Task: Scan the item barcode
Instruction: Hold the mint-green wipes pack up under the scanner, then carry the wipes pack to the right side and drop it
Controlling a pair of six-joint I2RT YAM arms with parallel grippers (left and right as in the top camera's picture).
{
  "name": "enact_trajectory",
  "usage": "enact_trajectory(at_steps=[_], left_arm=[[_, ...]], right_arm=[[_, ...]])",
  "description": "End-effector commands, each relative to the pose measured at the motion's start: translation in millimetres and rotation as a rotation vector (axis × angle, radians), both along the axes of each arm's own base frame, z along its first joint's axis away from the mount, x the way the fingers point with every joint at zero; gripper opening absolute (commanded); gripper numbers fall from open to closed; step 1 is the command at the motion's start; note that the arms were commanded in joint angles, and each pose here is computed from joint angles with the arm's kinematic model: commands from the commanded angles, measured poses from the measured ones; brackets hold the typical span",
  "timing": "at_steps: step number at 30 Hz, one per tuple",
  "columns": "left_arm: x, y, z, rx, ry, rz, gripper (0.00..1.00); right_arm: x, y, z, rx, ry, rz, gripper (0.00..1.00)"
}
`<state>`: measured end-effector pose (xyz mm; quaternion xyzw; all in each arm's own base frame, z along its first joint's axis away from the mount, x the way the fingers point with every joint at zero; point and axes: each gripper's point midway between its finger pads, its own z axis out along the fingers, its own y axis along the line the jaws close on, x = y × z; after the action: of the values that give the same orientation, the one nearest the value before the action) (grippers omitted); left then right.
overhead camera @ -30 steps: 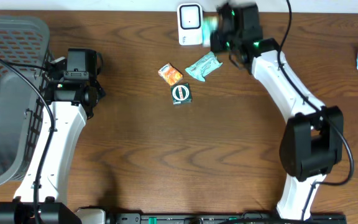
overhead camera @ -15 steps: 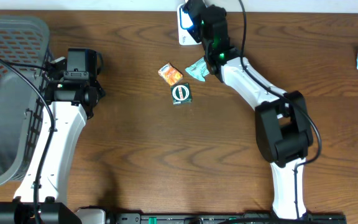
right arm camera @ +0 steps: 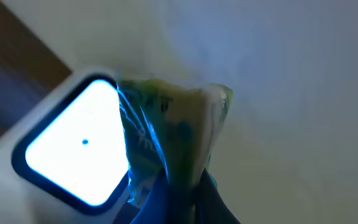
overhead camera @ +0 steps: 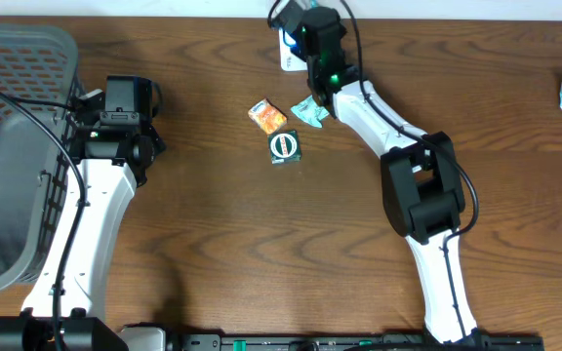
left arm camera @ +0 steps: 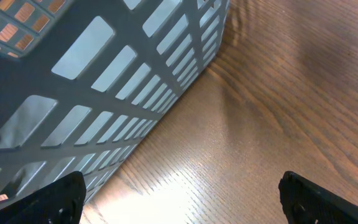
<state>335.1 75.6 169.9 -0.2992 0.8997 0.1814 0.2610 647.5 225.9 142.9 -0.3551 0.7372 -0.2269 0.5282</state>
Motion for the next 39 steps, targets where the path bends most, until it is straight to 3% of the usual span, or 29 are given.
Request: enact_trajectory(at_steps=[1, 7, 11, 17, 22, 24, 25, 28, 34, 39], left_arm=[[-2, 5, -1, 0.027, 0.017, 0.003, 0.98], [-2, 5, -1, 0.027, 0.016, 0.003, 0.98], [-2, 5, -1, 0.027, 0.016, 0.003, 0.98], [-2, 5, -1, 0.027, 0.016, 0.003, 0.98], [-2, 5, -1, 0.027, 0.016, 0.003, 0.98], [-2, 5, -1, 0.027, 0.016, 0.003, 0.98], [-2, 5, -1, 0.027, 0.016, 0.003, 0.98], [-2, 5, -1, 0.027, 0.016, 0.003, 0.98], [-2, 5, -1, 0.027, 0.017, 0.003, 0.98], [-2, 5, -1, 0.026, 0.016, 0.003, 0.98]], right_arm=[[6, -13, 18, 0.012, -0.043, -0.111, 0.01], [12, -63, 55, 0.109, -0.003, -0.260, 0.01], [6, -157, 66, 0.100, 0.095, -0.457, 0.01], [-40, -305, 29, -0.068, 0.310, -0.769, 0.01], [-82, -393, 3, -0.045, 0.435, -0.951, 0.01], [-98, -421, -2, -0.012, 0.445, -1.040, 0.22], [-106, -434, -3, 0.012, 0.441, -1.090, 0.49], [-124, -460, -9, 0.095, 0.439, -1.190, 0.99], [-124, -439, -37, 0.290, 0.585, -1.058, 0.99], [-97, -341, -53, 0.654, 0.755, -0.666, 0.99]])
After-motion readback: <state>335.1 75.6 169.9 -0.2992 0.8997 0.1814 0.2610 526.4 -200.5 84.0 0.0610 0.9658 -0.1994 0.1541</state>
